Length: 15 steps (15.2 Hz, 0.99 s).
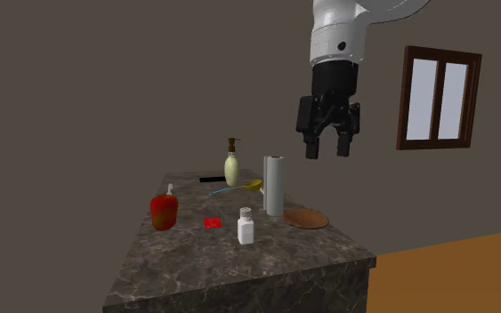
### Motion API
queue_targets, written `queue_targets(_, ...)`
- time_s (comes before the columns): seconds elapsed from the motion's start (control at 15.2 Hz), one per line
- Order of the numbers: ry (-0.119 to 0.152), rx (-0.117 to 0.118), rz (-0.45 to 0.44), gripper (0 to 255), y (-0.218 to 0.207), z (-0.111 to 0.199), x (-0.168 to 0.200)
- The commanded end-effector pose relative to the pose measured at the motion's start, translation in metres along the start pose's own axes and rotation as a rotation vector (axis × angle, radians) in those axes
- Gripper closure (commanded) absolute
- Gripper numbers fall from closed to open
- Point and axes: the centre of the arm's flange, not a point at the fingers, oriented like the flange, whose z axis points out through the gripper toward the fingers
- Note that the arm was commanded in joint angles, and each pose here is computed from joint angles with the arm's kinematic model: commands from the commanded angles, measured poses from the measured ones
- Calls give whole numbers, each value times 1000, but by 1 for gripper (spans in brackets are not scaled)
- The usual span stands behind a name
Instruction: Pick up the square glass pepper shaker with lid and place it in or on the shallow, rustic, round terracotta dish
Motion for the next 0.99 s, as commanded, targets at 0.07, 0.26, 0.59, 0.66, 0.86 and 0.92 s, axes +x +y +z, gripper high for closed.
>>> queue_targets(0.07,-14,1,12,0,-2,25,38)
queue_targets(0.26,-27,2,23,0,-5,48,73)
queue_targets(0.59,-50,3,41,0,-10,87,129)
queue_targets(0.66,-55,3,45,0,-11,95,141)
queue_targets(0.86,-69,4,56,0,-13,119,174)
queue_targets(0.92,-73,4,59,0,-14,128,185)
